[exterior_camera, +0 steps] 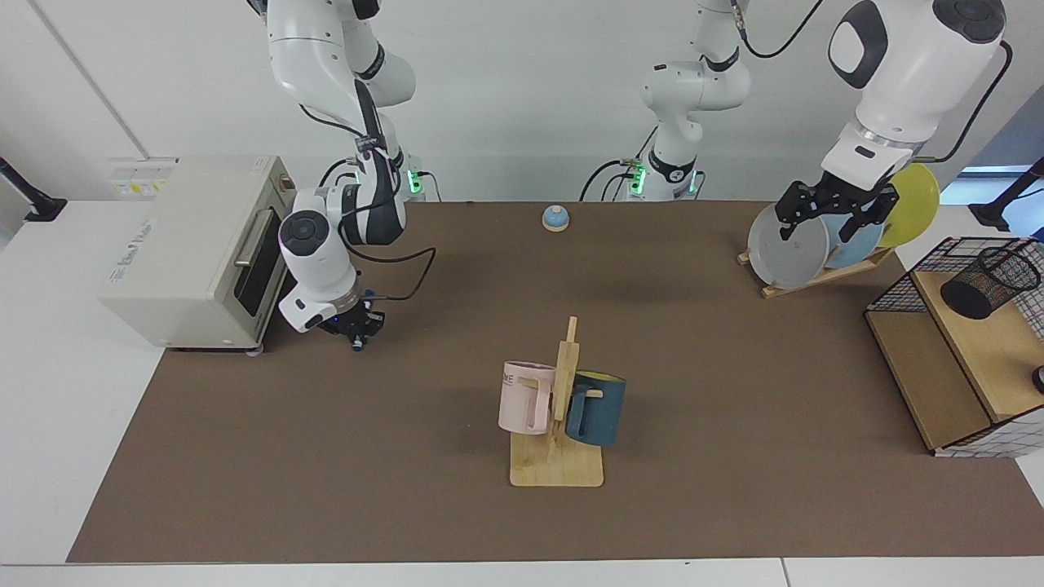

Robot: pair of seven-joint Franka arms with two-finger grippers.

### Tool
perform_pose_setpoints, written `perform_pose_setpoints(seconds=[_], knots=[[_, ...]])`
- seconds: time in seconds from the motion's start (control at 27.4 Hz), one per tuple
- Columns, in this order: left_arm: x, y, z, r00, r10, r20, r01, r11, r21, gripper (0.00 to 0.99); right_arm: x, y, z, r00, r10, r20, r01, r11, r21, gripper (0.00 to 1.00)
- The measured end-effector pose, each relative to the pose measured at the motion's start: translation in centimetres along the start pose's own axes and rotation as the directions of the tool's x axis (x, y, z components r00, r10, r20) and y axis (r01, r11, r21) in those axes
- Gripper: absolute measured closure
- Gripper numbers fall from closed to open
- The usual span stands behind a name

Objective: Put markers into pen holder
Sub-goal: 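Reach the right gripper down and grasp the dark blue marker, then carry the marker to the middle while the left gripper reaches toward it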

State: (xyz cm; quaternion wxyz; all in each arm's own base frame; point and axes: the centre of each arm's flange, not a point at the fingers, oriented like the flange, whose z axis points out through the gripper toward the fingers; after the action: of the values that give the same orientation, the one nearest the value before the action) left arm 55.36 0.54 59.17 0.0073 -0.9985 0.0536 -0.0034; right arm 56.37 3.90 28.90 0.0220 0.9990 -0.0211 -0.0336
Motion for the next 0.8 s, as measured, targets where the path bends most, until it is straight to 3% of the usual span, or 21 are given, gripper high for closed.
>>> perform_pose_setpoints(seconds=[0.29,0.55,0.8], knots=[[-0.3,0.0,0.2,1.0,0.0,0.024,0.0,1.0,-0.003,0.0,0.2,-0.6,-0.4,0.992,0.125,0.012,-0.126,0.99,0.06,0.83],[-0.3,0.3,0.0,1.0,0.006,0.025,-0.006,1.0,-0.003,0.0,1.2,-3.5,-3.6,0.952,0.295,0.08,-0.304,0.943,0.139,0.83],[-0.3,0.8,-0.2,1.0,0.015,0.02,-0.015,1.0,-0.002,0.0,2.0,-8.4,-8.9,0.905,0.407,0.121,-0.422,0.891,0.166,0.83]])
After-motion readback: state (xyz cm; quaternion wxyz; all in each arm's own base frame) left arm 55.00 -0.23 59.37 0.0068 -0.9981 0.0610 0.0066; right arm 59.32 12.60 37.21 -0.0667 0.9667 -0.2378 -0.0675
